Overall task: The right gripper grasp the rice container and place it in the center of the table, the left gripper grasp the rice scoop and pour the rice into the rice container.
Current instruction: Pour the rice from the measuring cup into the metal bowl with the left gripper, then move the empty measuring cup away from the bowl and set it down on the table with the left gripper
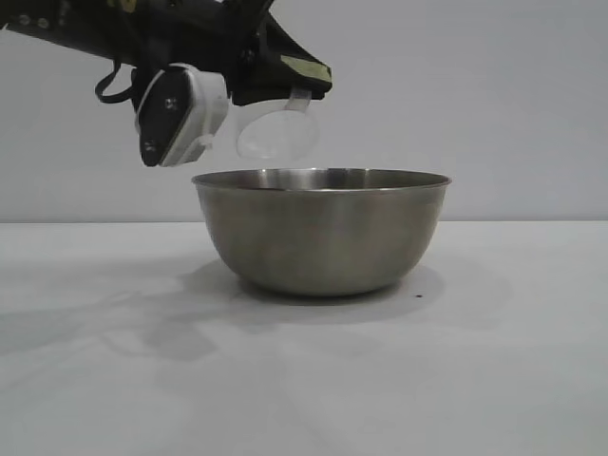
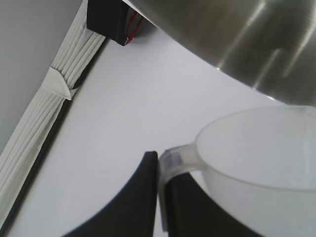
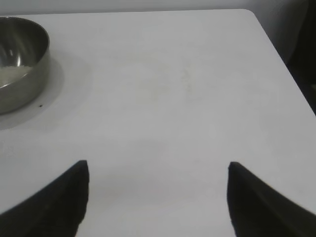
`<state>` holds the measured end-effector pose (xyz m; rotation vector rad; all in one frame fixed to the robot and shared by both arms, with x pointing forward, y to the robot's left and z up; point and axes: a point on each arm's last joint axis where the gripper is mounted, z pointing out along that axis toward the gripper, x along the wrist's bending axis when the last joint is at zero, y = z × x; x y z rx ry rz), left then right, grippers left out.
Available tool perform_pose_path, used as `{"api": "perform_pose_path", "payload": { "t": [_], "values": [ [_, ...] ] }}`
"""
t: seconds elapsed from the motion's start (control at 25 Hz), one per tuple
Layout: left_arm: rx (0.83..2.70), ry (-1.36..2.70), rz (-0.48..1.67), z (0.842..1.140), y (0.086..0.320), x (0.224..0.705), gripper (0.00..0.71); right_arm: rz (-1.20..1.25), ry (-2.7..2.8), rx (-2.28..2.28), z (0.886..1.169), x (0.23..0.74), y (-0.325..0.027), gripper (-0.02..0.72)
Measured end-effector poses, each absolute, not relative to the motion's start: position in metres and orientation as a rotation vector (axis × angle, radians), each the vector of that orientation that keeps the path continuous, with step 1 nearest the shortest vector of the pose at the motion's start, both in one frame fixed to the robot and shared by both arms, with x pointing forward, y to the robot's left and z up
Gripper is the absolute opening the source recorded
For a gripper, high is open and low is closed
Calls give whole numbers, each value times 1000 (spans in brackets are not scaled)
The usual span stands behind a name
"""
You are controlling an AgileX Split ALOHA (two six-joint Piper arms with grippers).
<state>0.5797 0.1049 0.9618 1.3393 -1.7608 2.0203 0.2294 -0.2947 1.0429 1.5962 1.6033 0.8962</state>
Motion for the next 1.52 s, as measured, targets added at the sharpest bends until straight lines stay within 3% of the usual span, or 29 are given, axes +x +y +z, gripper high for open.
{"api": "perform_pose_path", "payload": {
  "t": [0.16, 0.44, 0.8, 1.08, 1.52],
  "values": [
    [1522, -1203, 1927, 973, 109, 585, 0, 896, 1603, 1596, 1043, 229, -295, 515],
    [1571, -277, 1682, 985, 126, 597, 0, 896, 1603, 1596, 1043, 229, -295, 515],
    [1333, 798, 1470, 975, 173, 615, 0, 896, 1603, 1596, 1043, 229, -295, 515],
    [1312, 1155, 1346, 948, 188, 618, 0, 896, 1603, 1596, 1043, 229, -295, 515],
    [1340, 1269, 1247, 892, 200, 589, 0, 896, 1603, 1596, 1043, 229, -295, 515]
  ]
}}
